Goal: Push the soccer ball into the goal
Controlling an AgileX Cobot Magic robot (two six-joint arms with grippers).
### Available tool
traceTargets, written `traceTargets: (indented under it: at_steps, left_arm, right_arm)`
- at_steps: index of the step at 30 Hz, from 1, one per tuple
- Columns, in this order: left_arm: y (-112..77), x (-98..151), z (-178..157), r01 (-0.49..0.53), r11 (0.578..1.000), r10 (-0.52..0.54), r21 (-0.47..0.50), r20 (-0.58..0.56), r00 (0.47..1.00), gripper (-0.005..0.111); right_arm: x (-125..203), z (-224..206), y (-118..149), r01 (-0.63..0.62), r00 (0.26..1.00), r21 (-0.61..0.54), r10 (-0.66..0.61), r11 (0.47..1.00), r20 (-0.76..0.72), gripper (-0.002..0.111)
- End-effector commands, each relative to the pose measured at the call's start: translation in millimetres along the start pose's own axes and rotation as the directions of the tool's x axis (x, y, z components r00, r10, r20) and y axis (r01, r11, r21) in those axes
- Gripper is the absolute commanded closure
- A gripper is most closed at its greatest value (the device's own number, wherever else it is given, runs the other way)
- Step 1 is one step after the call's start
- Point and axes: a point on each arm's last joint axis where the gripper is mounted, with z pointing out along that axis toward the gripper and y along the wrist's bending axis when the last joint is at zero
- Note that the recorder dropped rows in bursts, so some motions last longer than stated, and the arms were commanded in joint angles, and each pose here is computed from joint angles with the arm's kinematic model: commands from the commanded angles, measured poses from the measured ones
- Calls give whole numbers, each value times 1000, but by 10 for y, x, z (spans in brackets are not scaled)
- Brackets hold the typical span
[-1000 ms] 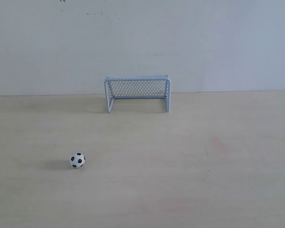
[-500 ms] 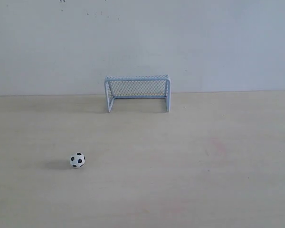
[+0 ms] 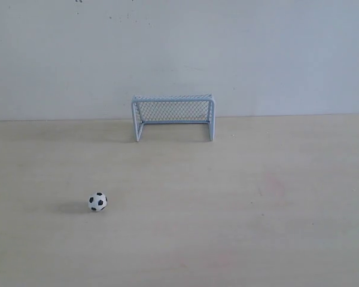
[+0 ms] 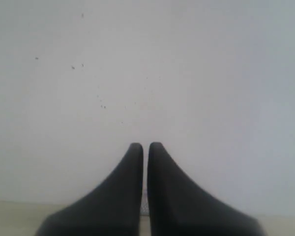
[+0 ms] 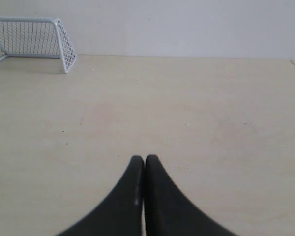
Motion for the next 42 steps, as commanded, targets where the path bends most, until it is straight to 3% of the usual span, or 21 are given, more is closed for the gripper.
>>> traceTargets:
  at_steps: [1,3,6,7,9,11,13,14,18,22,23,26,28,30,34,36,38,41,42]
  left_arm:
    - [-116,-433,388,-132,990,139,53,-152,979,102]
    - [-180,-631,553,-180,979,197,91,-233,952,102]
    - [-274,-904,874,-403,889,455,216,-337,824,102]
    - [-293,-880,1035,-461,831,555,312,-408,725,102]
    - [-329,-762,1244,-473,719,692,509,-468,550,102]
    - [-294,-582,1454,-451,626,779,636,-487,394,102]
    - [-212,-468,1627,-491,515,856,703,-449,255,102]
    - [-172,-409,1710,-499,464,883,732,-430,189,102]
    - [13,-167,2021,-487,346,909,802,-416,-39,102]
    - [201,131,2327,-429,295,879,854,-419,-229,102]
    - [233,223,2400,-403,295,872,866,-417,-257,102]
    - [259,497,2572,-307,308,879,900,-393,-270,102]
    - [255,692,2668,-205,228,920,952,-280,-275,102]
    - [236,871,2752,-117,131,956,984,-157,-248,102]
    - [268,1151,2944,-81,-20,973,997,0,-233,102]
    - [324,1295,3007,-38,-79,963,996,66,-262,102]
    - [362,1435,3047,2,-75,961,997,73,-268,102]
    - [371,1657,3078,58,-59,973,997,71,-221,102]
    - [373,1750,3075,85,-76,975,993,92,-205,102]
  right_arm:
    - [-10,-3,-2,0,1000,3,0,1000,14,109]
    - [-10,-3,-2,0,1000,3,0,1000,14,109]
    - [-10,-3,-2,0,1000,3,0,1000,14,109]
    - [-10,-3,-2,0,1000,3,0,1000,14,109]
    - [-10,-3,-2,0,1000,3,0,1000,14,109]
    - [-10,-3,-2,0,1000,3,0,1000,14,109]
    - [-10,-3,-2,0,1000,3,0,1000,14,109]
    - [-10,-3,-2,0,1000,3,0,1000,14,109]
    - [-10,-3,-2,0,1000,3,0,1000,14,109]
    - [-10,-3,-2,0,1000,3,0,1000,14,109]
    - [-10,-3,-2,0,1000,3,0,1000,14,109]
    - [-10,-3,-2,0,1000,3,0,1000,14,109]
    - [-10,-3,-2,0,1000,3,0,1000,14,109]
    - [-10,-3,-2,0,1000,3,0,1000,14,109]
    - [-10,-3,-2,0,1000,3,0,1000,14,109]
    - [-10,-3,-2,0,1000,3,0,1000,14,109]
    - [-10,-3,-2,0,1000,3,0,1000,14,109]
    - [-10,-3,-2,0,1000,3,0,1000,14,109]
    - [-10,-3,-2,0,1000,3,0,1000,14,109]
